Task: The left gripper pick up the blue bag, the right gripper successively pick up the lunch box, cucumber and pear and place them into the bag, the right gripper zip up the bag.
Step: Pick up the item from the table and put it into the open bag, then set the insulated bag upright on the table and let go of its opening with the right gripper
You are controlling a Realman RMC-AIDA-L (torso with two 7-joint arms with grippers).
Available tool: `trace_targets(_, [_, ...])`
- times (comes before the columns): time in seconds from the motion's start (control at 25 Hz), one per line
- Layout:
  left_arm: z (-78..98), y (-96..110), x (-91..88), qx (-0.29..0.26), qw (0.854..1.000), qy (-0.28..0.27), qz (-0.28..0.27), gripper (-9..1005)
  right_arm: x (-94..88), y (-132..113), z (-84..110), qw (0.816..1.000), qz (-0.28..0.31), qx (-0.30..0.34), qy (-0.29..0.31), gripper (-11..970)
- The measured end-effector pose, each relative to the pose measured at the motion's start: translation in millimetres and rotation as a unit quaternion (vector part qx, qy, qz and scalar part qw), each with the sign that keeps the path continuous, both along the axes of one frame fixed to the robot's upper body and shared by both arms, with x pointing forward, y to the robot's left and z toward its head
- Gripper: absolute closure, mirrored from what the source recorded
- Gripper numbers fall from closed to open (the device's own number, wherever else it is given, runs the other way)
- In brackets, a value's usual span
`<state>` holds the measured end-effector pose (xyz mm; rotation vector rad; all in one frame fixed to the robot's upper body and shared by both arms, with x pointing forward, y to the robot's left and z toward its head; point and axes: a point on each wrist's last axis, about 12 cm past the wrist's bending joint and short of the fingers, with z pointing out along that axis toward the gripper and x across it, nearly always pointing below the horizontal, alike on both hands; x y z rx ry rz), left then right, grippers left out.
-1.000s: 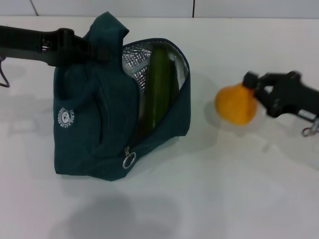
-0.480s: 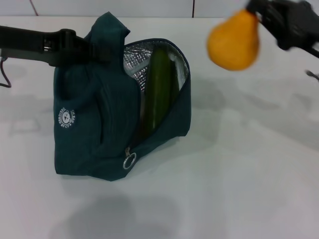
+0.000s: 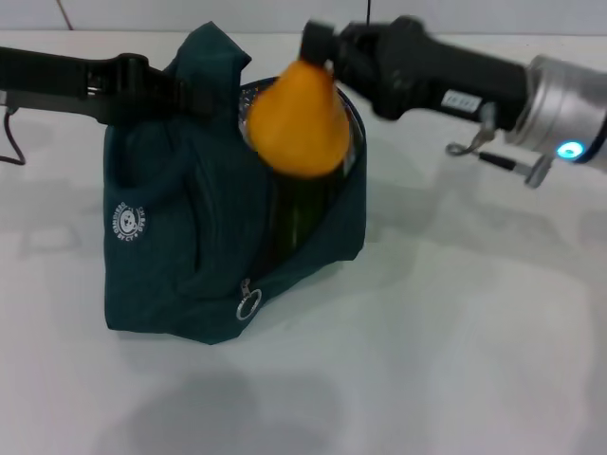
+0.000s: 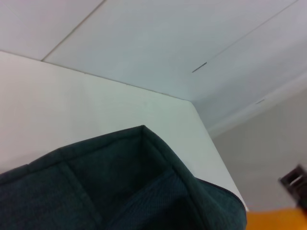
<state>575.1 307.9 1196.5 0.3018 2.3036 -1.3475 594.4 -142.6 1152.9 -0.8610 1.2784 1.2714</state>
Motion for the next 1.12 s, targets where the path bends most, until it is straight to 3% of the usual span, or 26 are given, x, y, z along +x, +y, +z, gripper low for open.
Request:
trace_targets(0.44, [-0.5,-1,1.2,-0.003,1.0,0.0,-0.002,954,-5.9,10,-17.6,0.999,0.003,-0.04,0.031,800])
trace_targets(1.0, [-1.8,1,1.4,-0.002,1.0,0.004,-0.001,954,-6.6,6,-16.9,0.999,-0.011,-0.023,0.045,756])
trace_targets(1.12, [-2.0,2,1.1,-0.002,1.0,0.004,0.0,953,-9.9,-18,-22.6,0.995,-0.053,0.016,0.083,632])
